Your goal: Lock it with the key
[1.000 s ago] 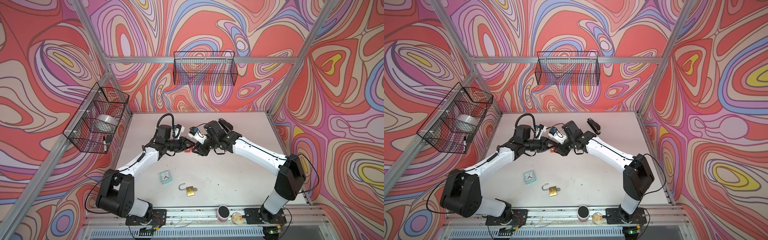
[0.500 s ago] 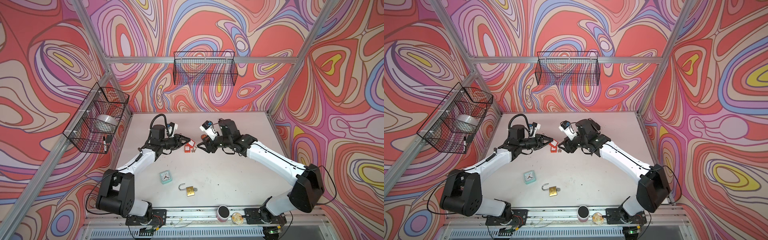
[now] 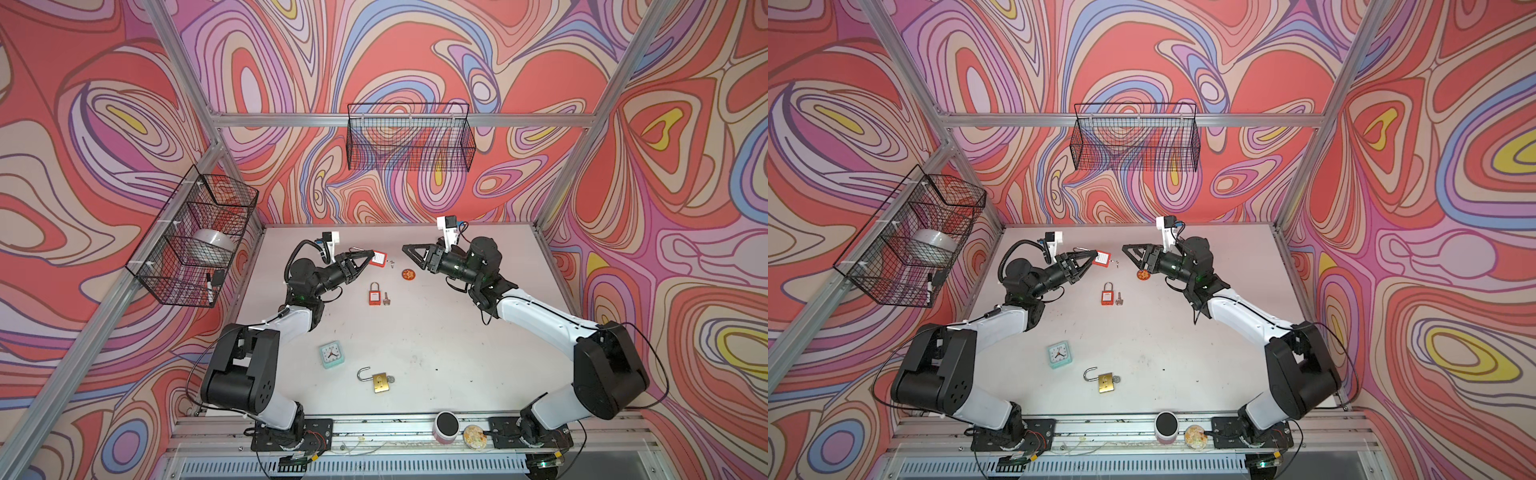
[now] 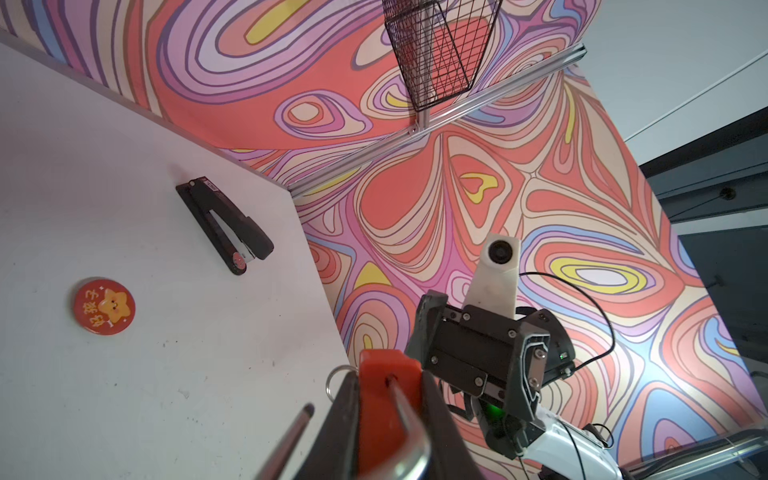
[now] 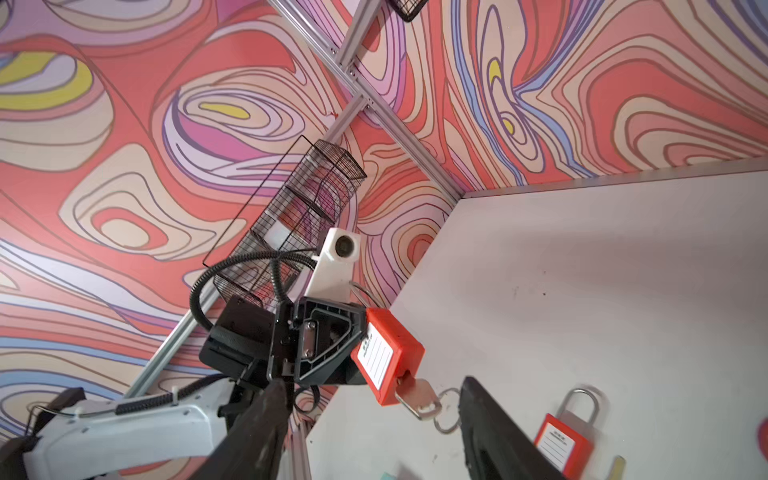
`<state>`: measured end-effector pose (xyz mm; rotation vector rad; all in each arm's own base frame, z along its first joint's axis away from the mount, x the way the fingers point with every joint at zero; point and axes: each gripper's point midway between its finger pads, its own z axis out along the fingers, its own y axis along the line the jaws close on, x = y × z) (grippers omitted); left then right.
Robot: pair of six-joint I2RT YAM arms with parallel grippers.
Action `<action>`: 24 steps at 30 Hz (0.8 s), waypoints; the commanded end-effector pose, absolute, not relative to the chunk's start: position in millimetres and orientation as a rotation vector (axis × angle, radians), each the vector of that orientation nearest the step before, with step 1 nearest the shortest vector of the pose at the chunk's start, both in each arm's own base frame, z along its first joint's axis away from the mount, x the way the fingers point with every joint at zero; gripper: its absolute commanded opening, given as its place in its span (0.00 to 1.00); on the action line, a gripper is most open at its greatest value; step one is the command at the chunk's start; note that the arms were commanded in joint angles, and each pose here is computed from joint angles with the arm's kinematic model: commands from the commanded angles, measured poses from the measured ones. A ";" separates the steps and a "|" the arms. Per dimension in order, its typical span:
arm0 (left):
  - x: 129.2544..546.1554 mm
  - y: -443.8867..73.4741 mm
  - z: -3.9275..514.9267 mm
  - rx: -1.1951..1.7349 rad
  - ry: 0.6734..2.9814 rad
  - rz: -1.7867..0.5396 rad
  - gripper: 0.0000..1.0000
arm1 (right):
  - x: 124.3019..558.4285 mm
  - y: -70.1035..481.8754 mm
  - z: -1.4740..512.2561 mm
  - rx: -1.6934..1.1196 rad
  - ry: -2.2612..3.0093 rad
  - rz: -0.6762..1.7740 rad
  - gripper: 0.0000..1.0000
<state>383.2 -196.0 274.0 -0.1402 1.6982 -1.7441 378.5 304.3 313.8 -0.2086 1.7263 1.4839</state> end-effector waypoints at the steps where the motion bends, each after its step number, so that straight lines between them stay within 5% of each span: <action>1: 373.9 -190.7 323.2 -0.035 1.503 -1.786 0.00 | 377.4 311.5 329.7 -0.174 1.634 1.653 0.70; 17: 372.5 -192.0 327.9 -0.023 1.505 -1.804 0.00 | 375.9 375.3 305.2 -0.269 1.663 1.818 0.69; 24: 370.7 -192.6 328.4 -0.019 1.509 -1.813 0.00 | 375.7 382.2 307.4 -0.278 1.629 1.859 0.42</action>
